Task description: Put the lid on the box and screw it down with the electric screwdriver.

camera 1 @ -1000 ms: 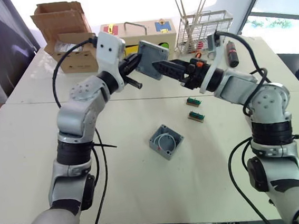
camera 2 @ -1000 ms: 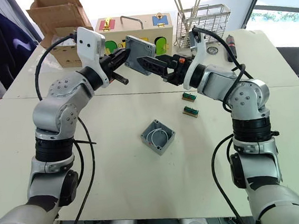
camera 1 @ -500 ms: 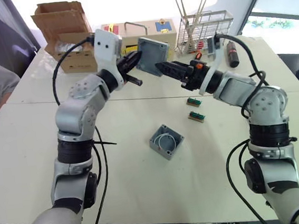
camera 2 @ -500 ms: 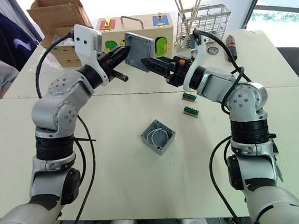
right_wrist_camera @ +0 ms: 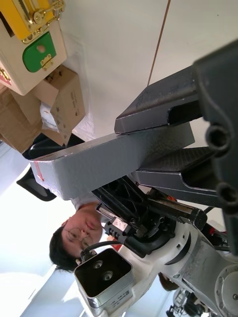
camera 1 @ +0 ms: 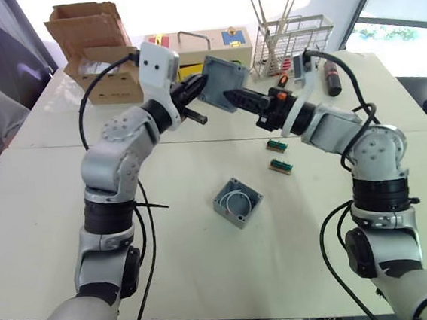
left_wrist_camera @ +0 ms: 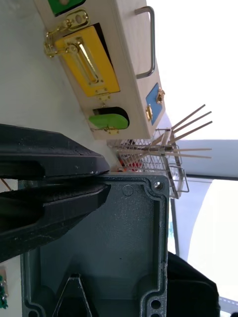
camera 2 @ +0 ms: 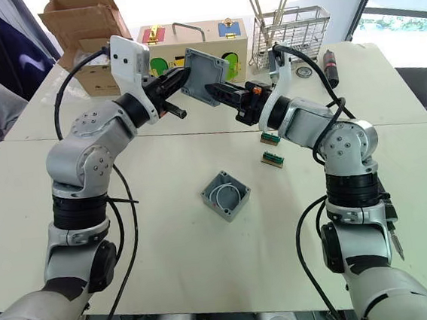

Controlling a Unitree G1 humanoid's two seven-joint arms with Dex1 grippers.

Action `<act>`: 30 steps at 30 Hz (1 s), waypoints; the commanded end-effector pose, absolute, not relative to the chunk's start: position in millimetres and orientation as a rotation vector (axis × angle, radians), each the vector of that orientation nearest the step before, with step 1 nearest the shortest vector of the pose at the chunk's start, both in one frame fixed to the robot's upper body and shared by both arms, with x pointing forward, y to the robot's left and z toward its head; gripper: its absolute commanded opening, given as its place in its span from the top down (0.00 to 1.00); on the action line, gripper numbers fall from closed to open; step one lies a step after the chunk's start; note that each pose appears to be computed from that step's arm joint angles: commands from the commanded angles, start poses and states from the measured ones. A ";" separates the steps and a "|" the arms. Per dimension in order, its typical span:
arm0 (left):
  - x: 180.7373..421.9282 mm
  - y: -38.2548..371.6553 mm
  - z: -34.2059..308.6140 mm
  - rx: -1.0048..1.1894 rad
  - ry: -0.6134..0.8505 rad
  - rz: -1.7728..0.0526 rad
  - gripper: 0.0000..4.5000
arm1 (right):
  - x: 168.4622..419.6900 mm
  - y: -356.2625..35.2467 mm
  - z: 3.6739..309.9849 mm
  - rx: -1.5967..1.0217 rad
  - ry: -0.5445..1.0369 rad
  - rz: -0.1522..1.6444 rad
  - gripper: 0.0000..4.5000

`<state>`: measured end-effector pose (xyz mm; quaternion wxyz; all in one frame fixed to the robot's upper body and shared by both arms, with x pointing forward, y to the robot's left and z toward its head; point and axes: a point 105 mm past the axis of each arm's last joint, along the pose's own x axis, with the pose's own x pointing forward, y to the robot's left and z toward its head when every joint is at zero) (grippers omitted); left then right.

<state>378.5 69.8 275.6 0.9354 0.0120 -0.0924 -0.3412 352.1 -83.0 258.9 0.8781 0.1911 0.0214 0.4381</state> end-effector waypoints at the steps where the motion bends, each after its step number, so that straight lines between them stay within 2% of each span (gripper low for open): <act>1: 379.3 81.1 283.7 0.005 -0.219 -0.674 0.55 | 340.6 -86.2 285.1 0.335 -0.099 0.939 0.95; 4: 382.6 99.8 288.5 -0.058 -0.218 -0.645 0.20 | 339.9 -95.2 289.4 0.201 -0.185 0.871 0.95; 6: 381.4 121.5 287.9 -0.136 -0.178 -0.660 0.01 | 335.4 -106.2 282.6 -0.015 -0.245 0.804 0.95; 11: 366.5 151.6 279.4 -0.243 -0.064 -0.764 0.01 | 314.9 -115.3 254.8 -0.555 -0.402 0.752 0.95; 14: 355.3 154.0 271.7 -0.250 -0.016 -0.836 0.01 | 297.4 -111.2 236.8 -0.954 -0.570 0.757 0.95; 17: 345.1 143.7 251.9 -0.240 0.098 -0.946 0.01 | 276.0 -107.6 200.1 -1.295 -0.726 0.815 0.95; 20: 336.3 125.3 240.4 -0.216 0.155 -1.044 0.01 | 269.2 -109.7 176.4 -1.398 -0.786 0.833 0.95; 25: 328.0 100.7 223.1 -0.223 0.229 -1.136 0.01 | 267.7 -116.3 143.1 -1.468 -0.764 0.838 0.95; 30: 321.8 79.8 204.1 -0.171 0.286 -1.205 0.01 | 276.4 -116.6 137.0 -1.511 -0.771 0.776 0.95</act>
